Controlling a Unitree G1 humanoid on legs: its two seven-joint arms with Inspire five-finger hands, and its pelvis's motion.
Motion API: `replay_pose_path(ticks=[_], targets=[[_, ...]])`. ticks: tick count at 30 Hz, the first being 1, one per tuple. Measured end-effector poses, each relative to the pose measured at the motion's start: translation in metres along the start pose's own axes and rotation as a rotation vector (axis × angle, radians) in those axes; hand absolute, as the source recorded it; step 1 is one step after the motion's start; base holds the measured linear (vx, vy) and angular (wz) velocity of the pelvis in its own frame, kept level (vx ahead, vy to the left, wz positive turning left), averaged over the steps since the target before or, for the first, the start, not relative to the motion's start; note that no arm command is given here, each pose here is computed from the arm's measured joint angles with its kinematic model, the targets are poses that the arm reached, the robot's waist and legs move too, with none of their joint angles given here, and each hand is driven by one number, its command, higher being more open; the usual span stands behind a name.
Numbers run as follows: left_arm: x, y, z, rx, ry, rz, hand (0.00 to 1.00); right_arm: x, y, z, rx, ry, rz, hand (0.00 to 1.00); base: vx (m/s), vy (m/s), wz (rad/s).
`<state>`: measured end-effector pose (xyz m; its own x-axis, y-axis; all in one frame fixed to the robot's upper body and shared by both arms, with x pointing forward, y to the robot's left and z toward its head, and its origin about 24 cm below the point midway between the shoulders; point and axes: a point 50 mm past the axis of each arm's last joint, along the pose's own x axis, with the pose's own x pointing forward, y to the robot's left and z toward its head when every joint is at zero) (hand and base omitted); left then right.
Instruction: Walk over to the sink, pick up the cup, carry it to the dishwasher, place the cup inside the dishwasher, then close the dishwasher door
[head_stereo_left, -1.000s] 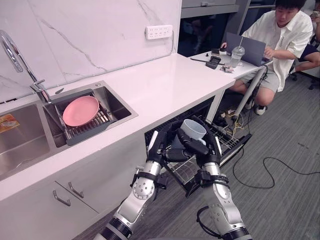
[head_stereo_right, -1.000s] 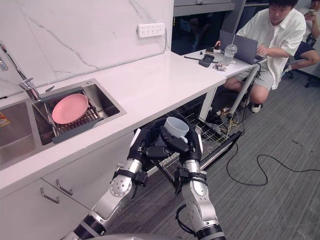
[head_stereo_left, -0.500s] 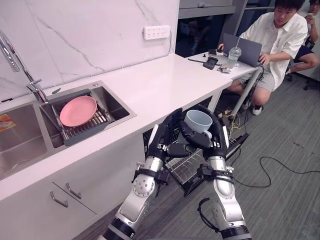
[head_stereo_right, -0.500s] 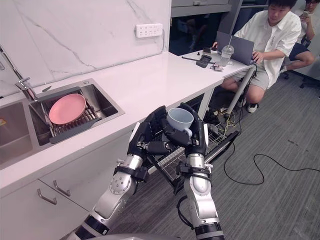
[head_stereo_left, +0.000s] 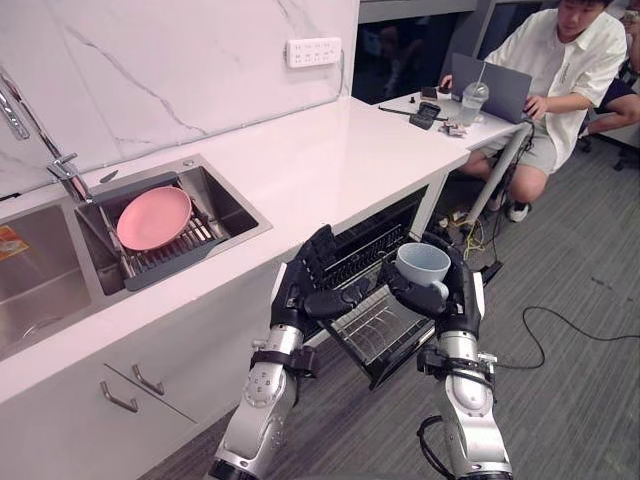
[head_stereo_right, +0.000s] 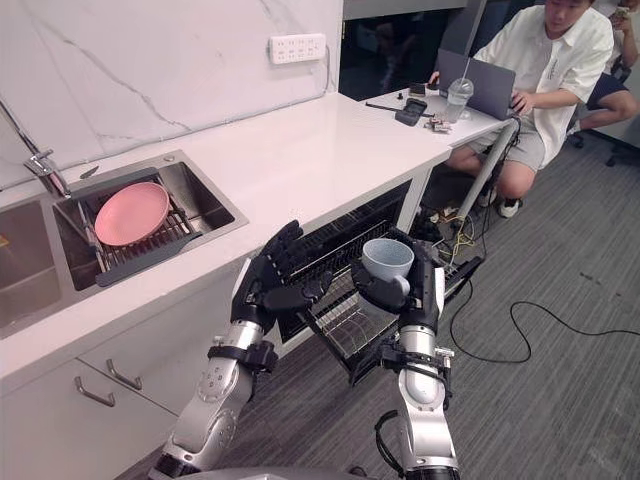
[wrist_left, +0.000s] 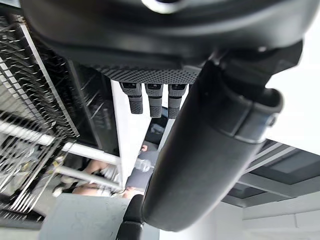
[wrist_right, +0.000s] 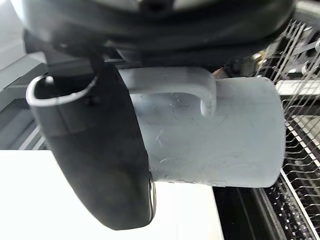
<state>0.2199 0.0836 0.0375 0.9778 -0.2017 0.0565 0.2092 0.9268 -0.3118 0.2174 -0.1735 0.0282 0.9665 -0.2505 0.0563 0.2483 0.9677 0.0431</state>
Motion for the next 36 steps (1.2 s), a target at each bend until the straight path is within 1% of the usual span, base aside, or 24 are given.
replay_pose_path(ticks=[5,12,16,18,23,25,27,33,36], targets=[[-0.016,0.005,-0.013,-0.023,0.060,0.011,0.90,-0.005,-0.007,-0.004,0.012,0.025,-0.019,0.30,0.00,0.000,0.00],[-0.047,0.028,-0.039,-0.027,0.189,0.119,0.90,-0.017,-0.014,-0.004,0.062,0.036,-0.047,0.30,0.00,0.000,0.00],[-0.065,0.050,-0.065,0.012,0.320,0.208,0.90,-0.017,-0.019,-0.001,0.060,0.025,-0.065,0.30,0.00,0.000,0.06],[-0.079,0.063,-0.081,0.053,0.418,0.261,0.90,-0.017,-0.021,-0.001,0.083,0.027,-0.079,0.30,0.00,-0.002,0.11],[-0.106,0.083,-0.107,0.135,0.587,0.322,0.90,-0.017,-0.025,-0.005,0.083,0.040,-0.096,0.30,0.00,-0.007,0.13],[-0.124,0.093,-0.120,0.164,0.687,0.355,0.90,-0.018,-0.028,-0.016,0.075,0.087,-0.108,0.30,0.01,-0.009,0.08],[-0.137,0.099,-0.127,0.181,0.751,0.372,0.90,-0.021,-0.030,-0.025,0.067,0.129,-0.119,0.30,0.01,-0.012,0.10],[-0.155,0.115,-0.132,0.217,0.831,0.440,0.90,-0.022,-0.037,-0.042,0.022,0.202,-0.131,0.30,0.00,-0.005,0.07],[-0.153,0.121,-0.133,0.222,0.840,0.458,0.90,-0.012,-0.041,-0.042,-0.021,0.195,-0.130,0.30,-0.02,0.004,0.10]])
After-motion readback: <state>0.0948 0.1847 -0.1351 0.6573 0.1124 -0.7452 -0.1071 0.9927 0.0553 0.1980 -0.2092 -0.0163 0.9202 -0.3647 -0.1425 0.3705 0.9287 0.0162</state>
